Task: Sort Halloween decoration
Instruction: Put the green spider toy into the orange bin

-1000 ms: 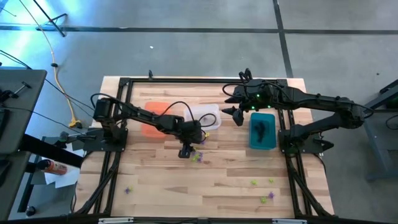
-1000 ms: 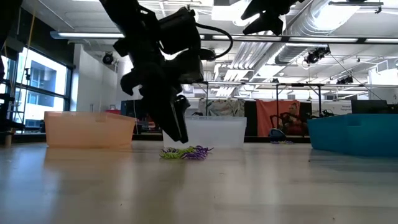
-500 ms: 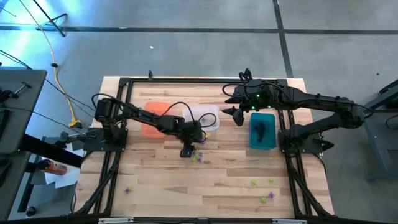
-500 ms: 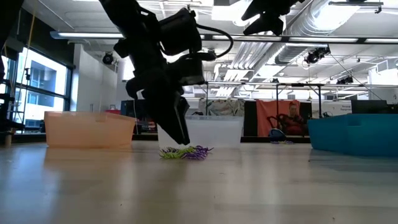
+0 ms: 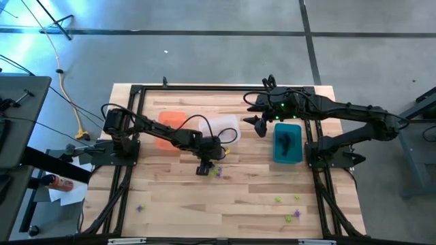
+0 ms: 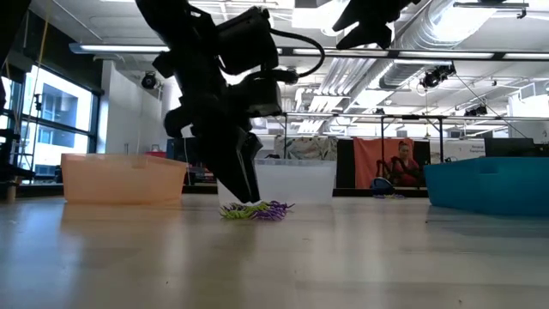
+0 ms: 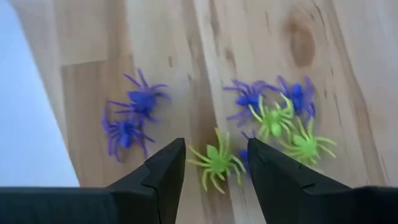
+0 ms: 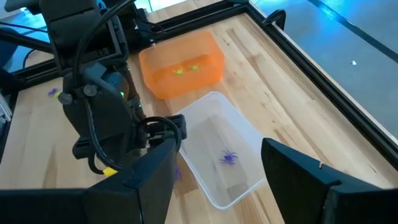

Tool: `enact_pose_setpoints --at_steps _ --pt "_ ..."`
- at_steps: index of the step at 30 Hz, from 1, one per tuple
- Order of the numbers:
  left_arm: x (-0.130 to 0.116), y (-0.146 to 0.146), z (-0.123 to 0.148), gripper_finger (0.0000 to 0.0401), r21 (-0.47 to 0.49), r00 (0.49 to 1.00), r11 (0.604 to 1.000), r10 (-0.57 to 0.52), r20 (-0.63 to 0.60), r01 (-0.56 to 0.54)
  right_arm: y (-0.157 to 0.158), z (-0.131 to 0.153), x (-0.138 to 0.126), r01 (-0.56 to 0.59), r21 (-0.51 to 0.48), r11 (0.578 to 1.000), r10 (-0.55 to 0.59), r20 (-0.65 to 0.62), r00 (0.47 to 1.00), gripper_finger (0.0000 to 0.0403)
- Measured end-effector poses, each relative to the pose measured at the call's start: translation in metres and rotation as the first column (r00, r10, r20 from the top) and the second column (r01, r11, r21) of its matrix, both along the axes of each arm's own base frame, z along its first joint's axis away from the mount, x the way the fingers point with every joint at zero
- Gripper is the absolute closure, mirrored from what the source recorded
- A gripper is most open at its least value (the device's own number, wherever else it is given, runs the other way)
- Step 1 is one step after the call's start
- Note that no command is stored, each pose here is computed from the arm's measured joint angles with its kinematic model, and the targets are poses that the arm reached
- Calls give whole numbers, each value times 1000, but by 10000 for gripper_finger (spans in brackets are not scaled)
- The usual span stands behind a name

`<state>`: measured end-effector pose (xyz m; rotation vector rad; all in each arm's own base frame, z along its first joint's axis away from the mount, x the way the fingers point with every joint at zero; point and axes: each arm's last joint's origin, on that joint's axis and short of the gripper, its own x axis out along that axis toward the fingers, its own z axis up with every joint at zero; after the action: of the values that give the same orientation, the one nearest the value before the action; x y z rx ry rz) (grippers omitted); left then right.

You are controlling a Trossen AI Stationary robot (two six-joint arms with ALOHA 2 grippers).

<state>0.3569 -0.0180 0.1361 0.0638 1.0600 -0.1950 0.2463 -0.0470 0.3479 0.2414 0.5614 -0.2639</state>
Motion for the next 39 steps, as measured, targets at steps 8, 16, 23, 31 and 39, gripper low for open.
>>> enact_pose_setpoints --at_steps 8,16,23,31,39 --pt "0 4 0 271 -3 999 999 32 -4 -32 0 0 0 1 2 1000 -1 -5 1000 171" --pt "2 0 -11 275 7 999 1000 29 -31 -29 0 0 0 2 3 1000 -2 -5 1000 171" --pt "1 1 -8 307 26 999 999 42 -23 -42 0 -1 0 5 7 1000 -5 -8 1000 171" --pt "-1 9 2 396 19 999 999 48 -3 -48 0 -1 -1 5 8 1000 -5 -12 1000 171" --pt "-8 25 45 400 11 988 996 85 128 -87 0 -1 -1 0 2 1000 0 -13 1000 171"
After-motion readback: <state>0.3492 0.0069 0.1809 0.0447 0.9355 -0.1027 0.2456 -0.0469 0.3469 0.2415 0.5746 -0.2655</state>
